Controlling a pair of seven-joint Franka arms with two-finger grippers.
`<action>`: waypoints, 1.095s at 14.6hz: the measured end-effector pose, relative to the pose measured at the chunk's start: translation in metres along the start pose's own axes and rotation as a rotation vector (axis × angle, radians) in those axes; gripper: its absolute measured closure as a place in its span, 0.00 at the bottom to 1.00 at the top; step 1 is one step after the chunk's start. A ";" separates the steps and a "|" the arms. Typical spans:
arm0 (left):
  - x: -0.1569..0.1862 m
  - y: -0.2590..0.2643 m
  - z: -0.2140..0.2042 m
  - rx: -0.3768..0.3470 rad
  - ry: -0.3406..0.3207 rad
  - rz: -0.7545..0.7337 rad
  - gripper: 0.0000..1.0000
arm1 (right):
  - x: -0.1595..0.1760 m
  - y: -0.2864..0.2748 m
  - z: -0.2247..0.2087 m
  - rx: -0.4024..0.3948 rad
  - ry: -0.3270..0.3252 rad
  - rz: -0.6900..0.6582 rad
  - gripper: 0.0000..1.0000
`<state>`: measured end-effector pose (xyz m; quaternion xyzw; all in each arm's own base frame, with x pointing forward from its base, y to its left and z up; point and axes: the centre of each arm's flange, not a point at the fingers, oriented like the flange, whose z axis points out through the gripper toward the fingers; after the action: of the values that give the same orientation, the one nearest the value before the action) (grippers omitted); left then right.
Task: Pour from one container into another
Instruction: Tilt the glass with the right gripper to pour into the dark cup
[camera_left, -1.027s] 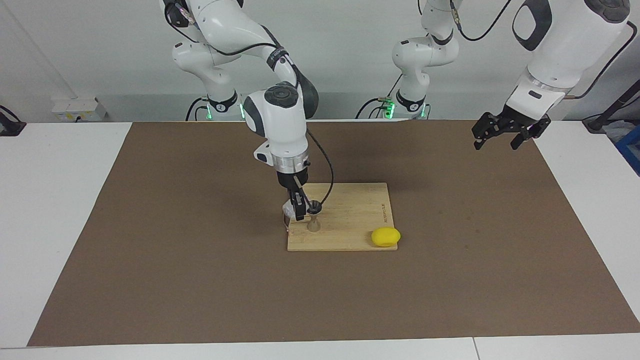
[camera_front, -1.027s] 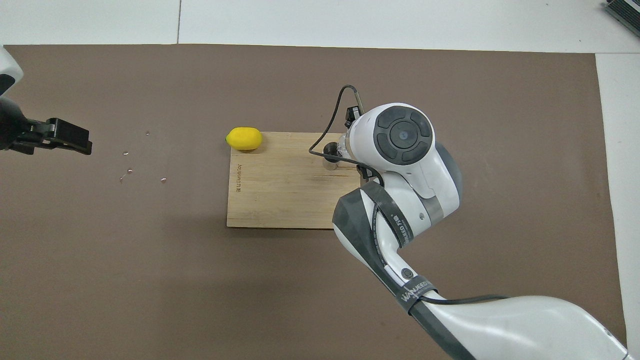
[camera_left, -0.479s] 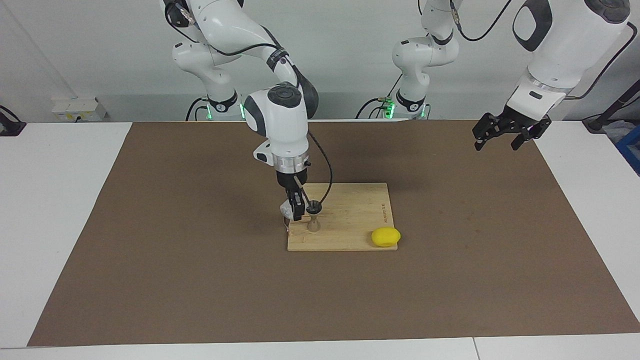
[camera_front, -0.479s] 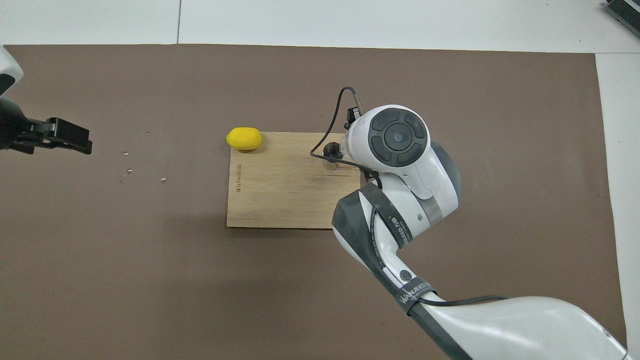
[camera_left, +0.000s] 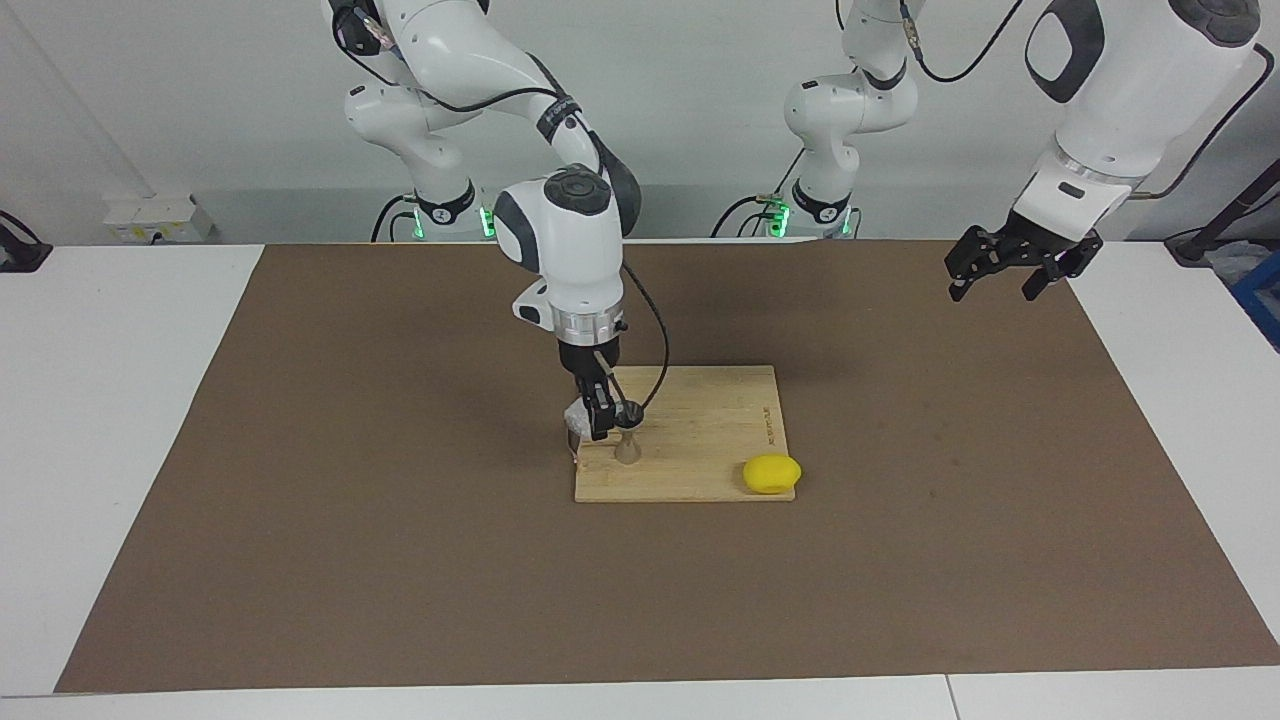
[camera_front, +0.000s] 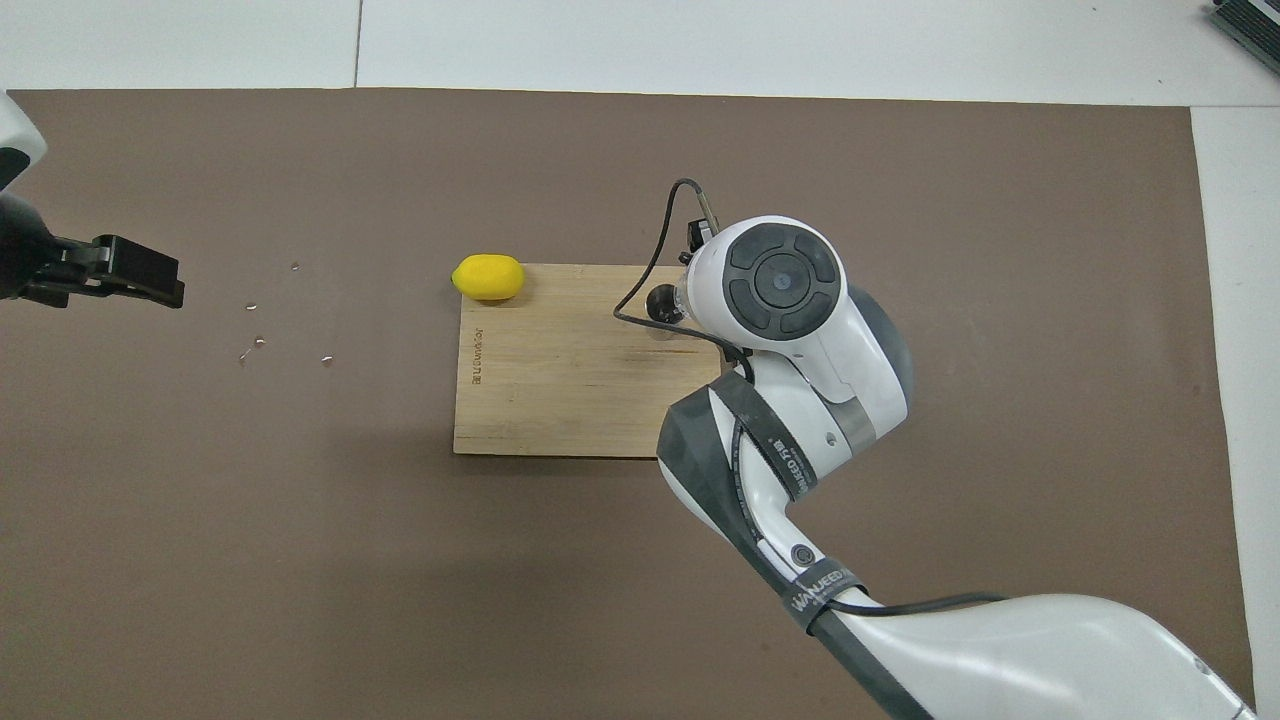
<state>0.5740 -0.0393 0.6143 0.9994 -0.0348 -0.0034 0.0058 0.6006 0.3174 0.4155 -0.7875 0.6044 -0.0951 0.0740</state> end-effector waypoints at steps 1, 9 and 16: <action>0.000 0.000 0.000 0.000 0.000 0.000 0.00 | 0.000 0.000 0.000 0.000 0.000 0.000 0.49; 0.000 0.000 0.000 0.000 0.000 0.000 0.00 | 0.007 -0.004 -0.007 -0.024 -0.027 0.044 0.49; 0.000 0.000 0.000 0.000 0.000 -0.001 0.00 | 0.019 -0.009 -0.009 -0.047 -0.116 0.140 0.49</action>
<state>0.5740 -0.0392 0.6143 0.9994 -0.0345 -0.0034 0.0058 0.6114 0.3013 0.4272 -0.7489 0.6549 -0.0296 0.0967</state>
